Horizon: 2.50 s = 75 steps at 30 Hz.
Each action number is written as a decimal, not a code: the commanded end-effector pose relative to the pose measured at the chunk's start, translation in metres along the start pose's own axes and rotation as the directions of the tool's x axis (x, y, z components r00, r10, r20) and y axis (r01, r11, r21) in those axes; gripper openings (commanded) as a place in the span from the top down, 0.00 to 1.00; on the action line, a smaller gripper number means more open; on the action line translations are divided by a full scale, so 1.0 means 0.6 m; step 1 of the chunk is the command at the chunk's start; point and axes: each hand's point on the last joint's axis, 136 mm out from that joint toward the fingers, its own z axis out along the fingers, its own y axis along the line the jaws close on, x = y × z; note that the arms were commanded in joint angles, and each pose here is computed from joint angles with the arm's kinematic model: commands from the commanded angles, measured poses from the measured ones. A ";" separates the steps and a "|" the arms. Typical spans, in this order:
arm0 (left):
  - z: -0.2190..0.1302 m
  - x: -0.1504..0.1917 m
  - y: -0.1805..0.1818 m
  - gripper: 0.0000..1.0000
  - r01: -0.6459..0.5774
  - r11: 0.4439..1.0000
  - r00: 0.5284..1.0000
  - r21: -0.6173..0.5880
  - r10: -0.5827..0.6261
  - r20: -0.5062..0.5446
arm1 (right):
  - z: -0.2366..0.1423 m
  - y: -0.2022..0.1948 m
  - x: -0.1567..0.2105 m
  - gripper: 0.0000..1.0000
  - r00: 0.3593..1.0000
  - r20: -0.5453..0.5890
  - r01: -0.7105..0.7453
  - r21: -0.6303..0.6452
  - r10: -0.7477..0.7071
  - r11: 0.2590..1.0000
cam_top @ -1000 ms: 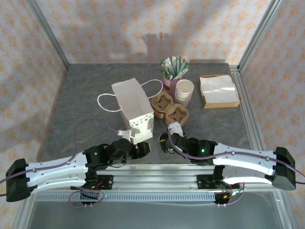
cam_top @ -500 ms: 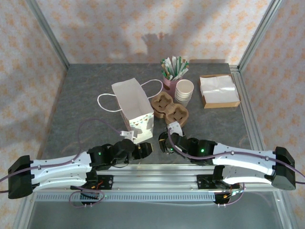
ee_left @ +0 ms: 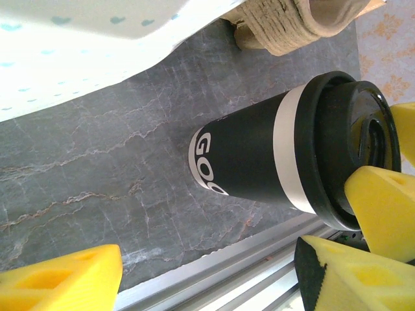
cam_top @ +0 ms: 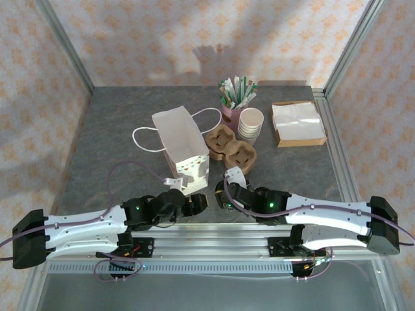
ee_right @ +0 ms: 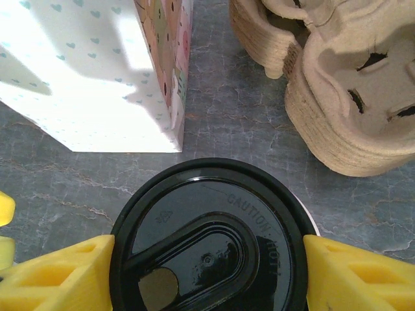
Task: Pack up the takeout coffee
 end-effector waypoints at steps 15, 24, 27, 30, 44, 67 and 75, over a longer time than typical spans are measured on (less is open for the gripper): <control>0.004 -0.012 -0.014 0.28 -0.008 1.000 0.999 -0.009 0.009 0.038 | -0.008 -0.023 0.001 0.31 1.000 0.017 0.013 0.059 -0.014 0.998; 0.004 -0.016 -0.021 0.28 -0.011 1.000 0.999 -0.016 0.012 0.041 | 0.001 -0.040 0.043 0.31 0.999 -0.044 -0.014 0.081 0.017 0.997; 0.005 -0.018 -0.023 0.28 -0.010 1.000 0.999 -0.017 0.011 0.045 | 0.003 -0.043 0.052 0.31 0.998 -0.055 -0.023 0.085 0.028 0.996; 0.005 -0.019 -0.025 0.28 -0.012 1.000 0.999 -0.019 0.013 0.044 | 0.008 -0.046 0.065 0.31 0.997 -0.073 -0.031 0.091 0.038 0.995; 0.006 -0.027 -0.032 0.27 0.038 0.999 0.997 0.002 -0.038 0.071 | 0.035 -0.055 0.140 0.32 0.971 -0.203 -0.100 0.147 0.129 0.984; 0.002 -0.029 -0.038 0.27 0.057 0.998 0.996 0.020 -0.059 0.073 | 0.052 0.005 0.203 0.29 0.933 -0.296 -0.179 0.113 0.206 0.977; -0.007 -0.033 -0.035 0.27 0.062 0.998 0.994 0.020 -0.064 0.087 | 0.061 -0.006 0.209 0.30 0.933 -0.276 -0.195 0.157 0.232 0.968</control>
